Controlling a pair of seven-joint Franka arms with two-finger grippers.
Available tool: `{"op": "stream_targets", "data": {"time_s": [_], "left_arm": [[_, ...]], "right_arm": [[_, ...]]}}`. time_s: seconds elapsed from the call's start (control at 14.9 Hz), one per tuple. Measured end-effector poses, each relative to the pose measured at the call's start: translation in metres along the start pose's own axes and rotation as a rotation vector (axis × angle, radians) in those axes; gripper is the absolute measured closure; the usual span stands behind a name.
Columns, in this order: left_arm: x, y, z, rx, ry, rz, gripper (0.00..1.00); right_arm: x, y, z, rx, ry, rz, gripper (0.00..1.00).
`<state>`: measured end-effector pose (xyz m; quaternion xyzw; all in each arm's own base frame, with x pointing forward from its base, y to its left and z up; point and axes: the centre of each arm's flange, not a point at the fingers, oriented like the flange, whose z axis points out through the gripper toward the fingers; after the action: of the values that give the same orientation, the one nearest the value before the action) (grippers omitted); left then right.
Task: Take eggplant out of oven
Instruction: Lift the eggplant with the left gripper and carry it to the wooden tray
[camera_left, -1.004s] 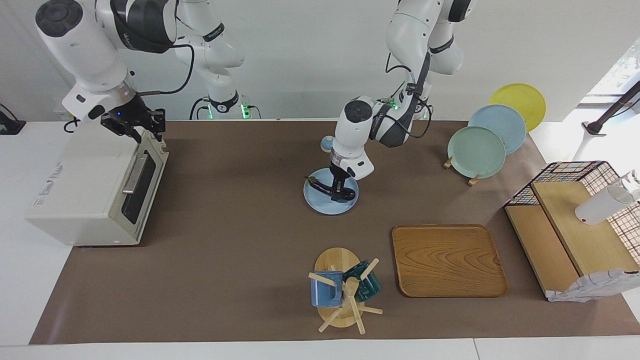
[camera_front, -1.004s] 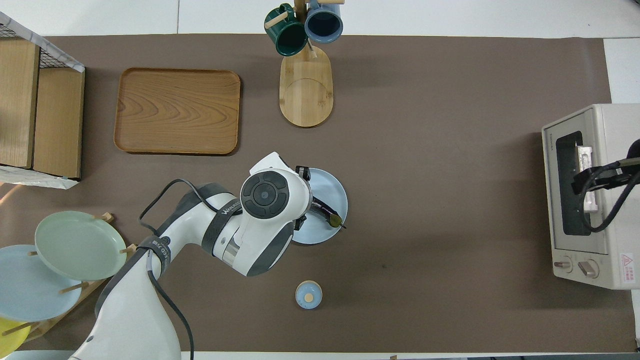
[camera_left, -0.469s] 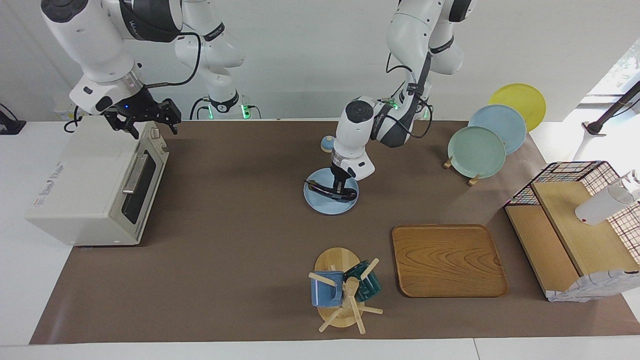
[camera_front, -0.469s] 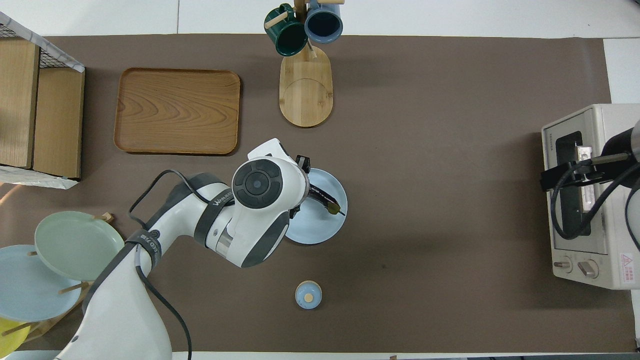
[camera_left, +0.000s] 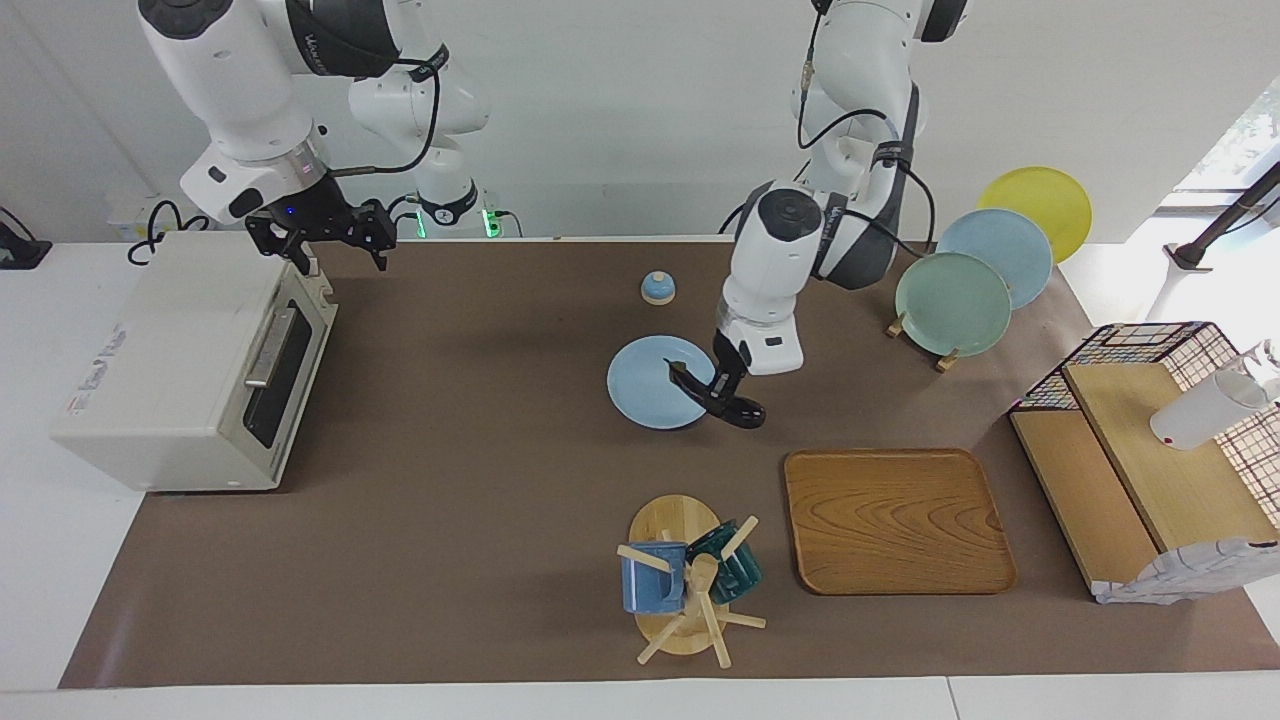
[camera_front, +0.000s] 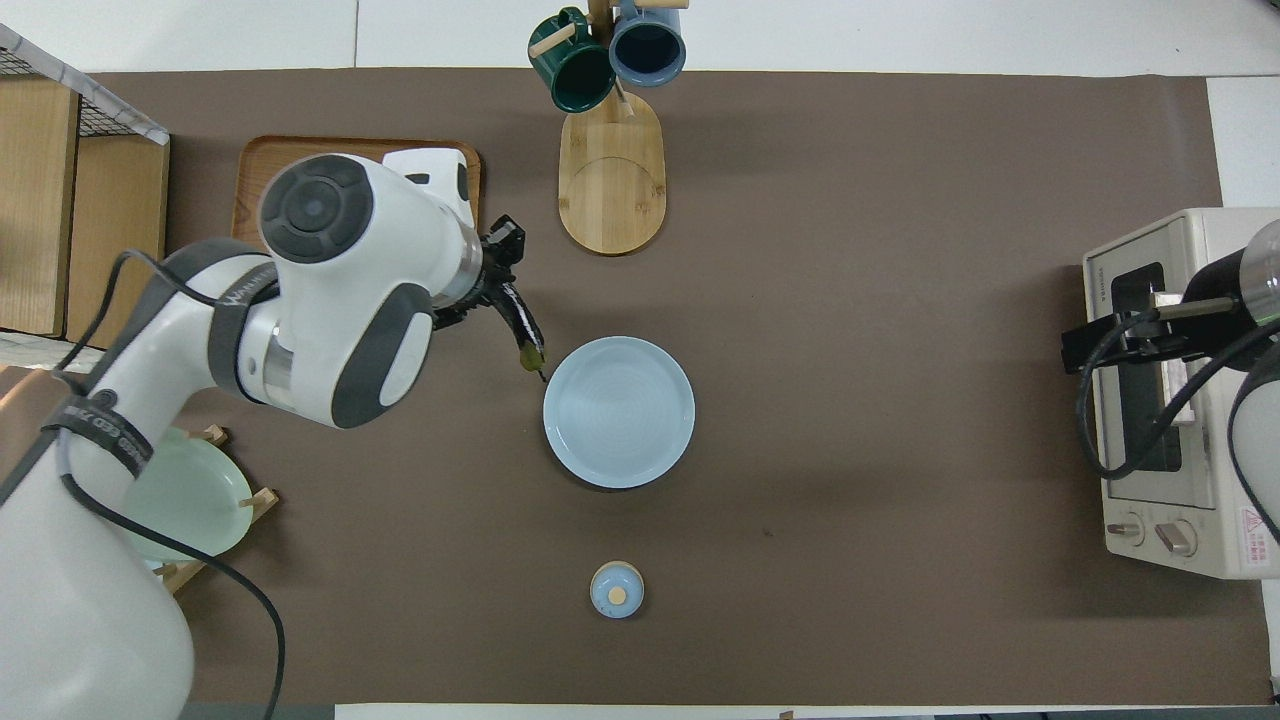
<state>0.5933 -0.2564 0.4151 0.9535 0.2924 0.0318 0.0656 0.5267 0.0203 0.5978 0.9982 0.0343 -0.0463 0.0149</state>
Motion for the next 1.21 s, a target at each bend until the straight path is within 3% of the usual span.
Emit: {"op": "stream_targets", "data": {"time_s": [0.27, 0.47, 0.74, 1.21], "left_arm": [[0.101, -0.068, 0.005, 0.036, -0.025, 0.292, 0.65], [0.143, -0.069, 0.021, 0.052, -0.06, 0.382, 0.65], [0.166, -0.054, 0.062, 0.06, -0.095, 0.483, 0.65], [0.166, -0.052, 0.074, 0.06, -0.082, 0.533, 0.65]], "right_arm": [[0.006, 0.001, 0.0, 0.0, 0.024, 0.001, 0.0], [0.007, 0.004, 0.0, 0.001, 0.03, 0.007, 0.0], [0.008, 0.007, -0.002, 0.001, 0.035, 0.013, 0.0], [0.022, 0.014, -0.004, 0.003, -0.008, 0.022, 0.0]]}}
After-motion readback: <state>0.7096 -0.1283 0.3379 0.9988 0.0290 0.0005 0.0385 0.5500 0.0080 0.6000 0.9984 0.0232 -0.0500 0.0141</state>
